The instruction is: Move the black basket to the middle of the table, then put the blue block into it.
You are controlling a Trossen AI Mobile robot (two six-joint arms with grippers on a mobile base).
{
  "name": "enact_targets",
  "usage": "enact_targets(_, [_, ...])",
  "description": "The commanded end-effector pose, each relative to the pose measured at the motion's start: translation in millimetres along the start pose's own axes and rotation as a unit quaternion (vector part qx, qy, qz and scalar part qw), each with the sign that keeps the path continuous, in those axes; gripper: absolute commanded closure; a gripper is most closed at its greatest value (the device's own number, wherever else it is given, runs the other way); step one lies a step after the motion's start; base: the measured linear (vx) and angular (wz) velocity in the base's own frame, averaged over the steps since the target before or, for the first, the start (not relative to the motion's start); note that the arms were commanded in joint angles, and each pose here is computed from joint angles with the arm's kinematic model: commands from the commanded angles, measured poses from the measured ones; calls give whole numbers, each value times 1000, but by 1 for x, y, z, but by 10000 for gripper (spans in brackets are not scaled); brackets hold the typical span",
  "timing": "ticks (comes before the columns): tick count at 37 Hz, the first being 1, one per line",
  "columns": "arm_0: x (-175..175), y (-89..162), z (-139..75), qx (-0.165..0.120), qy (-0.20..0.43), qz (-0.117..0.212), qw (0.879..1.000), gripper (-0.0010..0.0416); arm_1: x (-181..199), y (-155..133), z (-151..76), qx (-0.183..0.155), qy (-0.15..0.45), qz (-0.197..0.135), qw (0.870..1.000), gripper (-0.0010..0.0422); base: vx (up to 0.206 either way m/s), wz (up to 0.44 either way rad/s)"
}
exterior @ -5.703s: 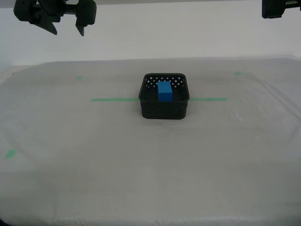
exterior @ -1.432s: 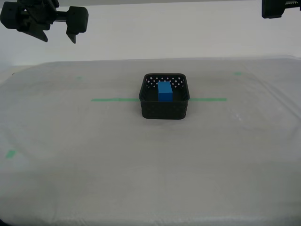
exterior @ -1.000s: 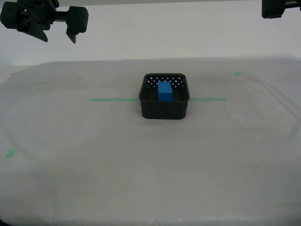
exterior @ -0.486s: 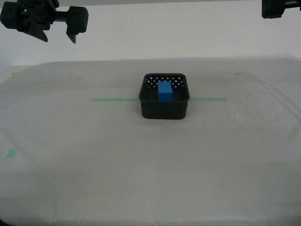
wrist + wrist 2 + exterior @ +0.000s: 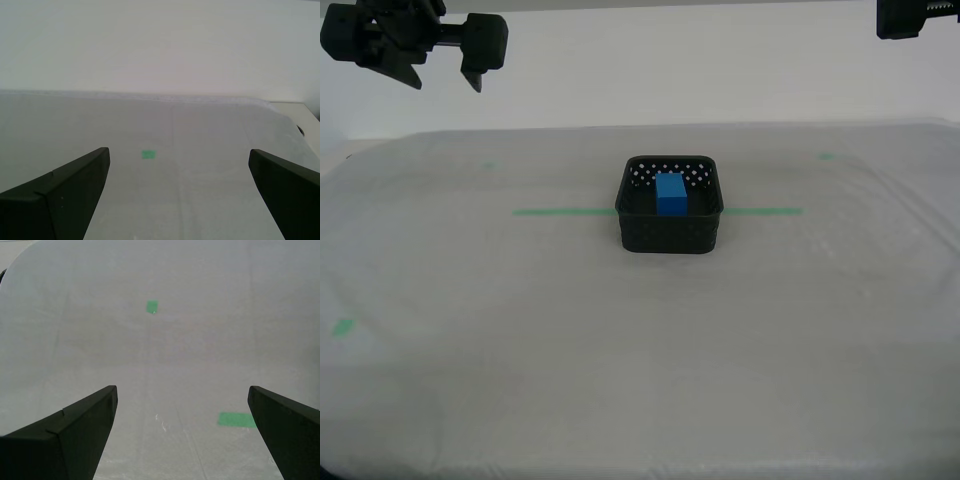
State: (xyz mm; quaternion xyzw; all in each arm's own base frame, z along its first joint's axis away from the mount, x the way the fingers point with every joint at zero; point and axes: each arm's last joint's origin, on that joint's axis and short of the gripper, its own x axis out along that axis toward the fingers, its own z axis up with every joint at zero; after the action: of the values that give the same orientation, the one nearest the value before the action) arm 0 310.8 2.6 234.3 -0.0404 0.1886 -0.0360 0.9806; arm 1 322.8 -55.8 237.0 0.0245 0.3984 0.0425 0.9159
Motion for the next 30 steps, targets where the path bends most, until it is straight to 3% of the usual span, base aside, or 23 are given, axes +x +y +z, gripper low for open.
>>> enact_targets(1, [0,0,1,0,-2,0,1000,16,0,0,0,1,0,0,1000,55,0,0])
enact_targets(30, [0,0,1,0,-2,0,1000,16,0,0,0,1,0,0,1000,55,0,0])
